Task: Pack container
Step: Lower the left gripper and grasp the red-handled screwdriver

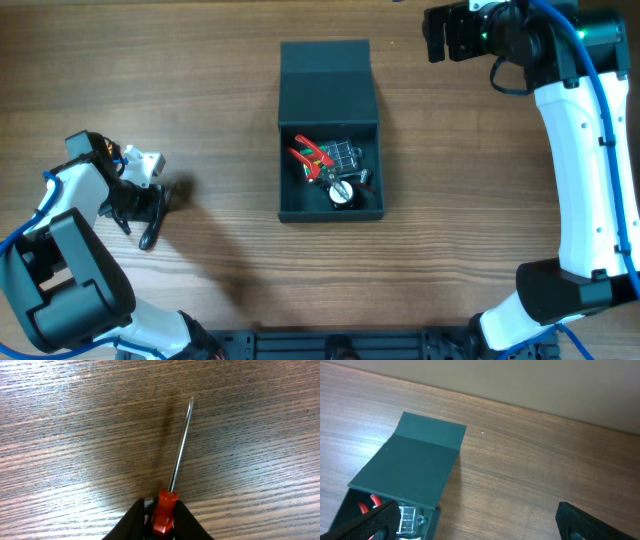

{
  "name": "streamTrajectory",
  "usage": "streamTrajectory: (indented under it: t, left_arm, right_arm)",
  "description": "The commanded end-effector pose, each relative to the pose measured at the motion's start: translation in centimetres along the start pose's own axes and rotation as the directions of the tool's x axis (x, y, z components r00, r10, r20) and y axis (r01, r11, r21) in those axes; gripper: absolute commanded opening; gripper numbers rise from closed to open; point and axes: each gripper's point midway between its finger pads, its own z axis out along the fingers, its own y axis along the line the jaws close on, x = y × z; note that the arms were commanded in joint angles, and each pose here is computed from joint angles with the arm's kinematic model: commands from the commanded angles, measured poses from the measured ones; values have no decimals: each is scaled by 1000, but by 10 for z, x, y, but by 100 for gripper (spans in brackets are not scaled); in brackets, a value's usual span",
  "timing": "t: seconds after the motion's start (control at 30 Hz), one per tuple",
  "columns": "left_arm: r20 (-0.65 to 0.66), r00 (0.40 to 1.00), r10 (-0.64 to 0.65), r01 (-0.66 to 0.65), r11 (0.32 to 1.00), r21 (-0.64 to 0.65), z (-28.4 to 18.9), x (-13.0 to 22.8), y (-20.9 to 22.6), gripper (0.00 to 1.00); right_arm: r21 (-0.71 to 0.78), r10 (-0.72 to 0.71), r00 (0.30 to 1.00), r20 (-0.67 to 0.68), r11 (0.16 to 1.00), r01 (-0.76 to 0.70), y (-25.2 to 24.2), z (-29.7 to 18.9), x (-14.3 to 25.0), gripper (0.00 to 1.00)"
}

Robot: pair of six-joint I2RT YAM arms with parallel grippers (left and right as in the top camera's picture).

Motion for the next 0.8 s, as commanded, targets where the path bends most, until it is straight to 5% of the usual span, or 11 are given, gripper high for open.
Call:
streamTrajectory:
  t: [0.0,0.27,0.77]
  left_arm:
    - [-9,1000,-4,4,999,38,7,5,-6,15]
    - [-9,1000,-3,3,999,38,7,5,-6,5]
    - [11,1000,-5,4,1000,30,7,0,-4,4]
  right_arm:
    - [22,-6,1000,-18,1000,6,-5,6,3,100]
    - [23,-6,1000,-17,1000,6,-5,6,3,100]
    - [23,-6,1000,-17,1000,6,-5,6,3,100]
